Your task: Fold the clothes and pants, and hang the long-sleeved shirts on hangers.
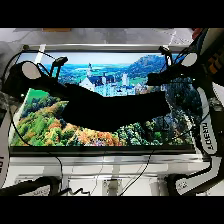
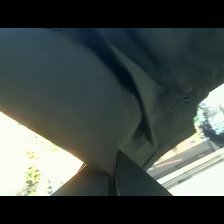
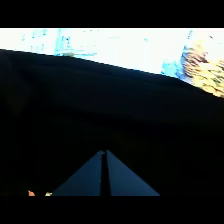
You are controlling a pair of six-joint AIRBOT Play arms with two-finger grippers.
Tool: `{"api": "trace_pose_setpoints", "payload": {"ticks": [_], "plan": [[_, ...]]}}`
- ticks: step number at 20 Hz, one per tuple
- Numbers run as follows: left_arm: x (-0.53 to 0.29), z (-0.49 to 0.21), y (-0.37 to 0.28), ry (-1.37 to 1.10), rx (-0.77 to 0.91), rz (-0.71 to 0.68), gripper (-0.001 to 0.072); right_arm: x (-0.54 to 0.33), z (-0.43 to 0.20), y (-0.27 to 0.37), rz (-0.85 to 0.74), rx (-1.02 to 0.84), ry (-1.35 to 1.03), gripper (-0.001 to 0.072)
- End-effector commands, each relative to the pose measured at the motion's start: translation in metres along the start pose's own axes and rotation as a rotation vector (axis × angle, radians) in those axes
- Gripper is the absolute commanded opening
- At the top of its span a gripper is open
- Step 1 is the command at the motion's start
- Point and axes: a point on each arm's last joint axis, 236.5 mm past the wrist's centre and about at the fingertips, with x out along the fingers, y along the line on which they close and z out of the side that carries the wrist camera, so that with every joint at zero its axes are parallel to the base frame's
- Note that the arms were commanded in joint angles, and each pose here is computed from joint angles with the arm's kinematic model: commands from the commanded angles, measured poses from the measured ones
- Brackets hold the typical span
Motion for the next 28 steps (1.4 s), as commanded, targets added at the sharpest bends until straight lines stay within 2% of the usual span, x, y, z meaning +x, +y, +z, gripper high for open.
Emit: {"api": "trace_pose_setpoints", "payload": {"ticks": [1, 5, 15, 19, 24, 28], "plan": [[-0.014, -0.002, 0.004, 0.019, 0.006, 0.054, 0.0004, 0.008, 0.006, 0.013, 0.004, -0.026, -0.022, 0.0018], [-0.04, 0.019, 0.016, -0.049, 0.072, 0.235, 0.0004, 0.009, 0.006, 0.015, 0.007, -0.029, -0.022, 0.0018], [0.003, 0.025, -0.018, 0.014, 0.362, 0.45, 0.0005, 0.015, 0.003, 0.024, -0.003, -0.061, -0.006, 0.0018], [-0.016, 0.041, -0.024, -0.053, 0.34, 0.455, 0.0005, 0.023, -0.003, 0.007, -0.057, -0.069, 0.023, 0.0019], [-0.059, 0.082, -0.072, -0.259, 0.395, 0.403, 0.0005, 0.038, -0.009, 0.001, -0.051, -0.054, 0.055, 0.0019], [-0.051, 0.081, -0.084, -0.254, 0.419, 0.39, 0.0006, 0.038, -0.008, 0.001, -0.051, -0.054, 0.055, 0.0018]]}}
